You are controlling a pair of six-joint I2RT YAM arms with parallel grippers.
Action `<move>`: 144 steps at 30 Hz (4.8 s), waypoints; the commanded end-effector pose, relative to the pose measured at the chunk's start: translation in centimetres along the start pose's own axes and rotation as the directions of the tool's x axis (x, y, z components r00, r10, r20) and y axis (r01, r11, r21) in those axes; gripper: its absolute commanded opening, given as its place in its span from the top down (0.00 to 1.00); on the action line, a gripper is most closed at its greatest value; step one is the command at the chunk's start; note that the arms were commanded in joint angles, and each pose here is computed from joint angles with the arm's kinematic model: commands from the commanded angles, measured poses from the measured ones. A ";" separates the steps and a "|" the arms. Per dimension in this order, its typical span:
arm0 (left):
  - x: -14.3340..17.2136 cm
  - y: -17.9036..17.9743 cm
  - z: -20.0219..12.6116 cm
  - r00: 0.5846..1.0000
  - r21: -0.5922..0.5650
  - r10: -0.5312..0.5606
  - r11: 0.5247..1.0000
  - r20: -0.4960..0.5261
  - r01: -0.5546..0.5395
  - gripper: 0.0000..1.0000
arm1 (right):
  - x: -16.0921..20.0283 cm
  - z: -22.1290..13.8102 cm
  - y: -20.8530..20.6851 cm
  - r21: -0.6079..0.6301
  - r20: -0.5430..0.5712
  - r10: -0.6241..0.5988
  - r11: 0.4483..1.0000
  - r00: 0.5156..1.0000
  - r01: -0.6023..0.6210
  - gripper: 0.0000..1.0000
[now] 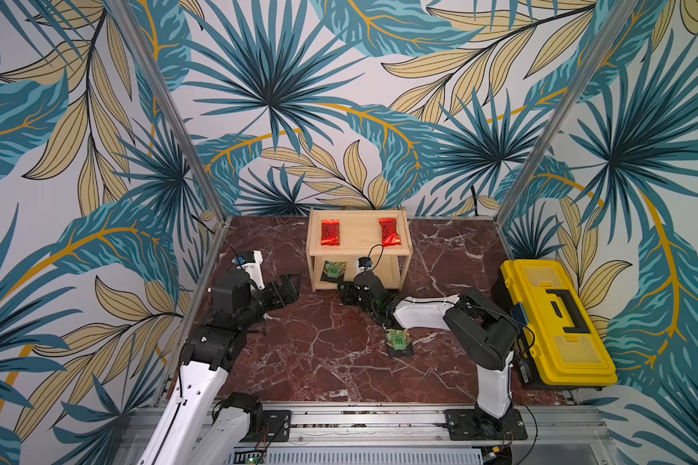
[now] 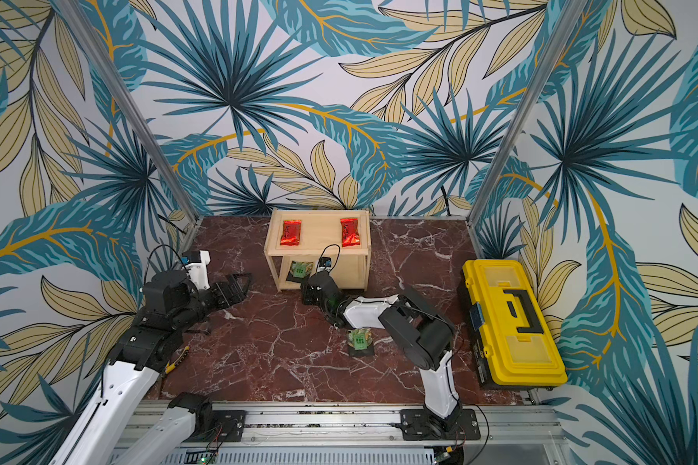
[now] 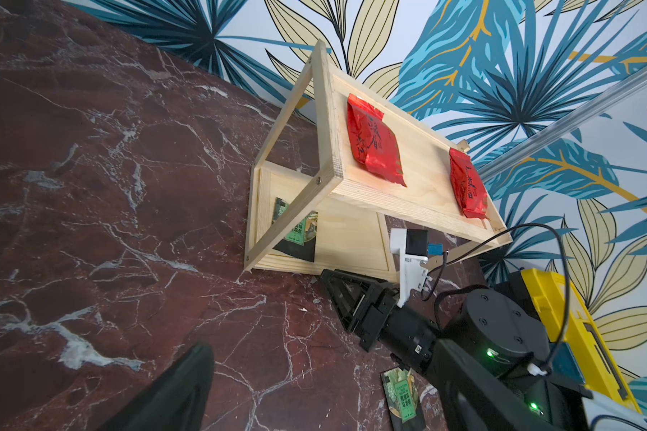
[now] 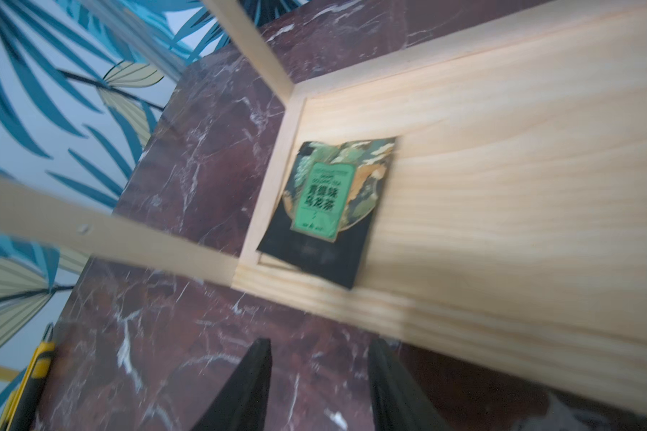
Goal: Place the tea bags on the shelf by color
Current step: Place the tea bag on the shelf, then move the tea bag to the center of the board, then pick up the tea bag from the center of the board.
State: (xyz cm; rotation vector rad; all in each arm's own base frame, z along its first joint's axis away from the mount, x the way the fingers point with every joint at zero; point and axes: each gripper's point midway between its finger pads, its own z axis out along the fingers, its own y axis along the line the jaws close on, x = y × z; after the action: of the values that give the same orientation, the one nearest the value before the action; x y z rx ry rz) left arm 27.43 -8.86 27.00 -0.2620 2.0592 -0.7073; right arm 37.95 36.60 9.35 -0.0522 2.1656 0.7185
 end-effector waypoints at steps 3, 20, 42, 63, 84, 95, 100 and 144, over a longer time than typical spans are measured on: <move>5.3 -0.4 0.0 0.990 -0.004 0.008 1.000 -0.141 -0.009 0.08 | 3.3 -6.1 1.5 -0.010 -0.072 -0.153 0.988 0.986 0.153 0.53; 20.7 -7.3 5.7 0.870 0.171 0.244 0.967 -0.428 -0.188 0.08 | 9.6 -19.2 -15.1 0.371 -0.181 0.038 0.928 0.983 0.033 0.58; 22.3 -4.6 8.5 0.841 0.158 0.230 0.972 -0.490 -0.174 0.05 | 11.7 -16.7 -14.4 0.274 -0.232 0.162 0.957 0.959 -0.095 0.63; 25.3 -5.8 10.6 0.780 0.250 0.271 0.956 -0.563 -0.152 0.12 | 11.6 -13.5 -10.7 0.185 -0.256 0.126 0.980 0.958 -0.079 0.63; 27.9 -7.6 14.3 0.765 0.414 0.328 0.906 -0.554 -0.089 0.40 | 9.5 -15.4 -11.8 0.105 -0.144 0.240 0.968 0.960 -0.226 0.60; 29.6 -4.4 14.8 0.749 0.339 0.292 0.936 -0.594 -0.096 0.40 | 9.2 -14.5 -11.4 0.046 -0.150 0.326 0.945 0.933 -0.323 0.60; 29.8 -3.9 14.5 0.754 0.326 0.276 0.941 -0.596 -0.086 0.40 | 10.7 -13.8 -11.8 0.034 -0.181 0.413 0.909 0.892 -0.414 0.60; 13.5 -13.4 3.3 0.893 0.662 0.152 0.725 -0.424 0.190 0.22 | -2.8 -21.6 4.7 -0.635 -0.172 0.142 0.741 0.975 -0.220 1.00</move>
State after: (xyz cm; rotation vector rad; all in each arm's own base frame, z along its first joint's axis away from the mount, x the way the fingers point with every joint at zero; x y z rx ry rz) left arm 22.04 -26.82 23.62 0.3151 2.0718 -1.5712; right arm 23.43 28.21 22.92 -0.2001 1.9664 1.5527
